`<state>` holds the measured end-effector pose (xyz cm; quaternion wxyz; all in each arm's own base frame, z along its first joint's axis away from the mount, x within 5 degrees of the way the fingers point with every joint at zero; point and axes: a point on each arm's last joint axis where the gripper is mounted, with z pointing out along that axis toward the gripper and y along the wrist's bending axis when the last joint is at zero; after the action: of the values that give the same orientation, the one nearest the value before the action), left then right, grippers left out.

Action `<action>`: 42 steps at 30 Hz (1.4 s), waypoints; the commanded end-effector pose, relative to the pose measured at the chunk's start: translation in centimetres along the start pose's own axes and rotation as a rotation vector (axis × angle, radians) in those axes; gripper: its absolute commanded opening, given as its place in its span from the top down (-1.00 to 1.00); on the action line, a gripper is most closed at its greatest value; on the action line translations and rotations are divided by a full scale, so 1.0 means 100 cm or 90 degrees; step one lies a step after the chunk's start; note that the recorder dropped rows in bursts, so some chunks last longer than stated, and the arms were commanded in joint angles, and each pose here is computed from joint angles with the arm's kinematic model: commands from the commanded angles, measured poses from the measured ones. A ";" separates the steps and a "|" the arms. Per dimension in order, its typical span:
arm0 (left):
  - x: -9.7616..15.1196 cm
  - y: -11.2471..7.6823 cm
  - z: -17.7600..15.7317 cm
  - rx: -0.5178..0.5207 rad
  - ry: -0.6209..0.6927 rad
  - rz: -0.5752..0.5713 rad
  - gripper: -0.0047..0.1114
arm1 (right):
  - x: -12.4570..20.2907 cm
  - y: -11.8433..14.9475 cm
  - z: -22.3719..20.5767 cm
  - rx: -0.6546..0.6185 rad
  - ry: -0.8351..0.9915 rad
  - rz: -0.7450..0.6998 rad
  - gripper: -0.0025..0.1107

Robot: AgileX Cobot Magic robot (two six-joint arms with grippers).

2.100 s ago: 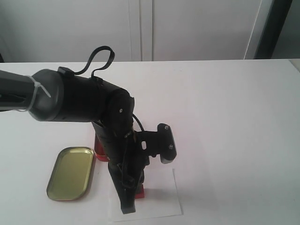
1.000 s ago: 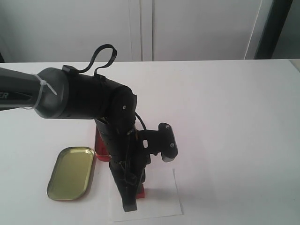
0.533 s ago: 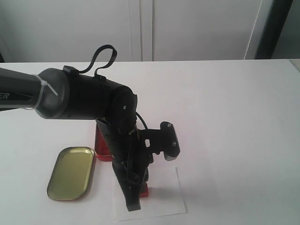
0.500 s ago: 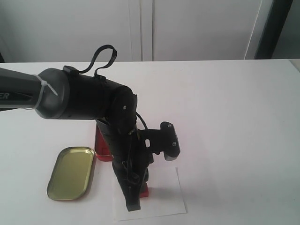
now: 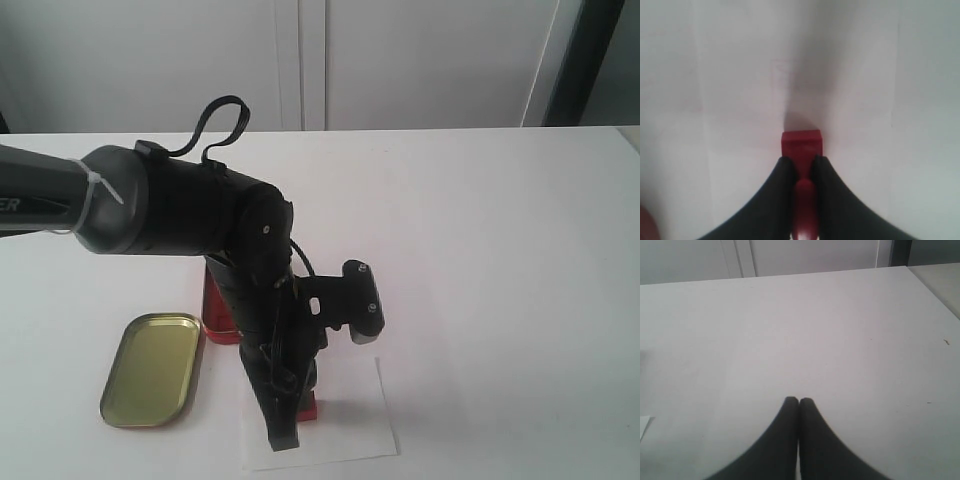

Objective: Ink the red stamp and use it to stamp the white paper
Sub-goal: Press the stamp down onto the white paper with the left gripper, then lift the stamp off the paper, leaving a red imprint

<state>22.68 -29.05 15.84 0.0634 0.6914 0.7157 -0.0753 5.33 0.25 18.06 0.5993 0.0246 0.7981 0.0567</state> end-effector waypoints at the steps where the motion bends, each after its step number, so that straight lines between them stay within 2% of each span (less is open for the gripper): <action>1: 0.008 -0.003 0.035 0.027 0.045 0.003 0.92 | -0.001 0.000 0.000 -0.002 -0.010 -0.001 0.96; 17: -0.006 0.003 0.012 0.047 0.061 0.019 0.92 | -0.001 0.000 0.000 -0.002 -0.010 -0.001 0.96; 28: -0.009 0.002 -0.022 0.002 0.031 0.040 0.92 | -0.001 0.000 0.000 -0.002 -0.010 -0.001 0.96; 42: -0.009 0.000 -0.042 -0.022 0.009 0.047 0.92 | -0.001 0.000 0.000 -0.002 -0.010 0.011 0.96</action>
<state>23.17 -29.29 19.42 0.0727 0.7120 0.6961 -0.0568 5.33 0.25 18.06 0.5988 0.0314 0.7979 0.0618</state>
